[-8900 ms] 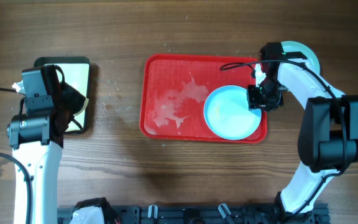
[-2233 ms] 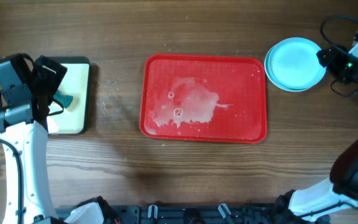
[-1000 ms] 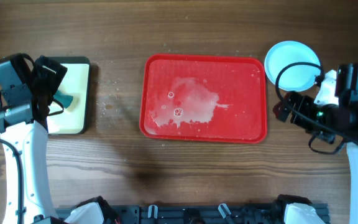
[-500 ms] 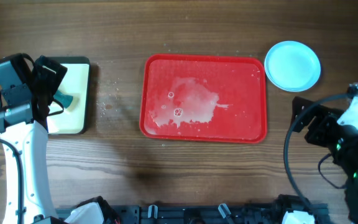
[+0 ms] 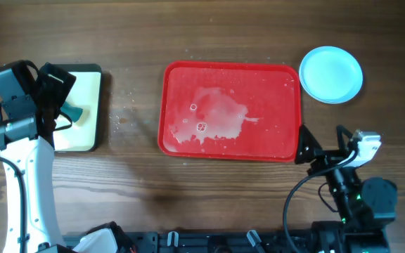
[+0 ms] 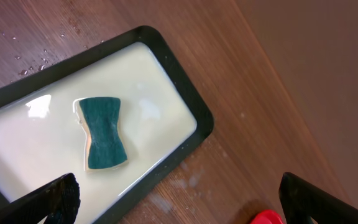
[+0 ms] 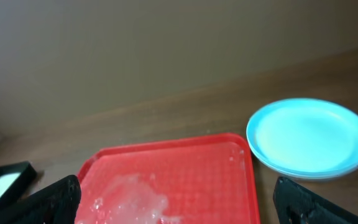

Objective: Clean dirty plates on tray and stack at the side

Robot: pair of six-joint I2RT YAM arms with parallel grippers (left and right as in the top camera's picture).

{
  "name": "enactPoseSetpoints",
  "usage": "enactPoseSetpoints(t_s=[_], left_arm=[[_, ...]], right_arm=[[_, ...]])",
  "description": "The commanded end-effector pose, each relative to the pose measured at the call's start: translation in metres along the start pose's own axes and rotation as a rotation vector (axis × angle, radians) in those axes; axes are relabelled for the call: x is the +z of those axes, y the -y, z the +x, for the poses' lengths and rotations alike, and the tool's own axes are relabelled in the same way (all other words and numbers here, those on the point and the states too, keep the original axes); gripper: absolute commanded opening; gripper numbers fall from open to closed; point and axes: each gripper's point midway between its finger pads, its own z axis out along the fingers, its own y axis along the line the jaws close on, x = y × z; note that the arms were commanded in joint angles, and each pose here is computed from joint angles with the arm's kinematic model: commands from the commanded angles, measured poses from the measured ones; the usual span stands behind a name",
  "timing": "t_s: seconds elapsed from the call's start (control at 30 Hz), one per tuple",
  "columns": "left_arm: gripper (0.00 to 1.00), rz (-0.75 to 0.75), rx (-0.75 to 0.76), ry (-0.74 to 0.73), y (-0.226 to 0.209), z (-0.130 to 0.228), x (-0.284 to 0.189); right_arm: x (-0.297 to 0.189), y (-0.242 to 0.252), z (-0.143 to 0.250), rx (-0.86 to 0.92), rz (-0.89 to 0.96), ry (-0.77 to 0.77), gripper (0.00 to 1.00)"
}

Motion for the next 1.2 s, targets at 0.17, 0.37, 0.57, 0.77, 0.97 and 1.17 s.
enactPoseSetpoints(t_s=[0.17,0.37,0.57,0.77,0.97,1.17], left_arm=[[1.00,0.002,-0.001,-0.001,-0.001,0.000,0.000],[1.00,0.002,-0.001,-0.001,-0.001,0.000,0.000],[1.00,0.002,-0.001,-0.001,-0.001,0.000,0.000],[1.00,0.002,-0.001,-0.001,-0.001,0.000,0.000],[1.00,0.002,-0.001,-0.001,-0.001,0.000,0.000],[1.00,0.002,-0.001,-0.001,-0.001,0.000,0.000]], right_arm=[[0.007,0.003,0.024,-0.021,-0.063,0.114,1.00],[0.012,0.019,0.036,-0.019,-0.013,0.153,1.00],[0.017,0.030,0.044,-0.065,0.030,0.173,1.00],[0.017,0.030,0.044,-0.354,0.056,0.166,1.00],[0.017,0.032,0.043,-0.355,0.065,0.168,1.00],[0.017,0.032,0.044,-0.355,0.065,0.167,1.00]])
